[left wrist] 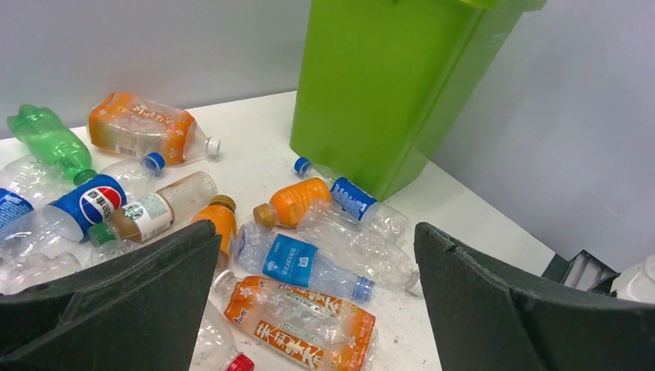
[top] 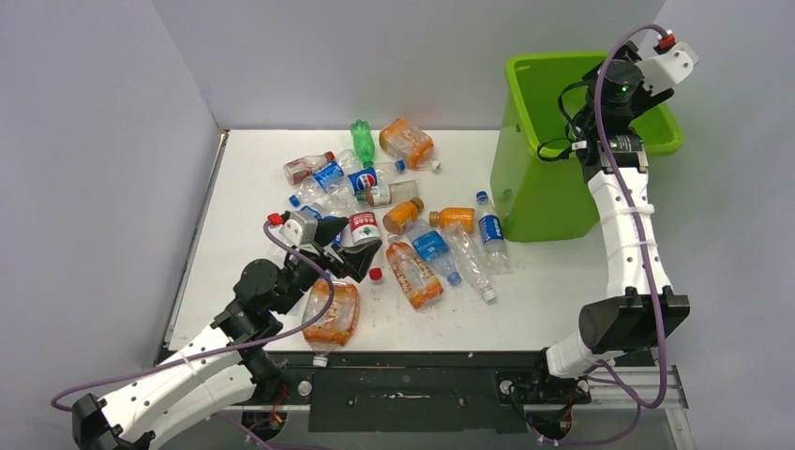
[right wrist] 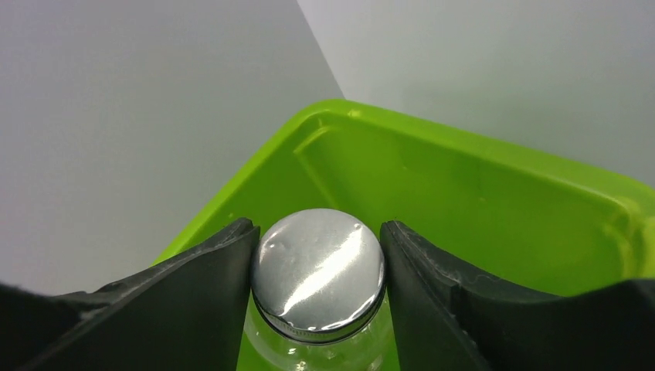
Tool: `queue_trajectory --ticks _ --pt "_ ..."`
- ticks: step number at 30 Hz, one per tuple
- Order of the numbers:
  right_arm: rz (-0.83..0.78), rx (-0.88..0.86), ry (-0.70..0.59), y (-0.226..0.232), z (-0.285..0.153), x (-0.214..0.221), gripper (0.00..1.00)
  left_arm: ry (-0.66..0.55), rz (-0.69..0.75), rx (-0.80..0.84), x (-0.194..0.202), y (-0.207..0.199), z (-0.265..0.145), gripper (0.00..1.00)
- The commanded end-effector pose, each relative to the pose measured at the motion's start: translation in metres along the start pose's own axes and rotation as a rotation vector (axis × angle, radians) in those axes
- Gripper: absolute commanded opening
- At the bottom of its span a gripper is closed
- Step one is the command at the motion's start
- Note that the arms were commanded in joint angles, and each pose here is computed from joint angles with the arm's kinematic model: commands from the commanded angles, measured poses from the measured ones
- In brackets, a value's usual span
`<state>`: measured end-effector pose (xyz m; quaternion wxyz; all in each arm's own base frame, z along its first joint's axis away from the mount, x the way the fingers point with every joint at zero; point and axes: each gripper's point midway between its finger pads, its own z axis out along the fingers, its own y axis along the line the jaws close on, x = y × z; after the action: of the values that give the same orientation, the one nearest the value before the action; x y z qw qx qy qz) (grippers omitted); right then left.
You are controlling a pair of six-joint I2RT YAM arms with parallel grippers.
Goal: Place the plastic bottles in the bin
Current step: Place the plastic bottle in the trash bin.
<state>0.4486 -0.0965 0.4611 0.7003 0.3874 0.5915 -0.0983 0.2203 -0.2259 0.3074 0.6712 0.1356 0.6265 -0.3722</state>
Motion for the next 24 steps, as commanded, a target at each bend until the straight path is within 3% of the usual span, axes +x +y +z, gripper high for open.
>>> queue_trajectory --ticks 1,3,6,11,15,18,24 --pt "0.087 -0.091 -0.002 0.018 -0.004 -0.013 0.74 -0.046 0.006 -0.033 -0.026 0.000 0.003 0.96" --pt "0.114 -0.123 0.000 0.028 -0.009 -0.018 0.86 -0.045 0.009 -0.045 -0.025 0.002 0.003 0.96" --pt "0.150 -0.196 -0.012 0.052 -0.026 -0.036 0.93 -0.051 0.009 -0.067 -0.027 0.006 0.002 0.96" --pt "0.164 -0.355 -0.018 0.102 -0.087 -0.063 0.96 -0.050 0.012 -0.114 -0.026 0.015 0.002 0.96" --pt "0.201 -0.577 0.040 0.127 -0.158 -0.060 0.96 -0.038 0.030 -0.177 -0.026 0.026 0.000 0.96" --pt "0.222 -0.784 0.121 0.134 -0.218 -0.035 0.96 -0.009 0.056 -0.261 -0.024 0.040 -0.002 0.96" --pt "0.091 -1.096 0.369 0.106 -0.314 0.073 0.96 0.099 0.137 -0.418 -0.011 0.067 -0.002 0.96"
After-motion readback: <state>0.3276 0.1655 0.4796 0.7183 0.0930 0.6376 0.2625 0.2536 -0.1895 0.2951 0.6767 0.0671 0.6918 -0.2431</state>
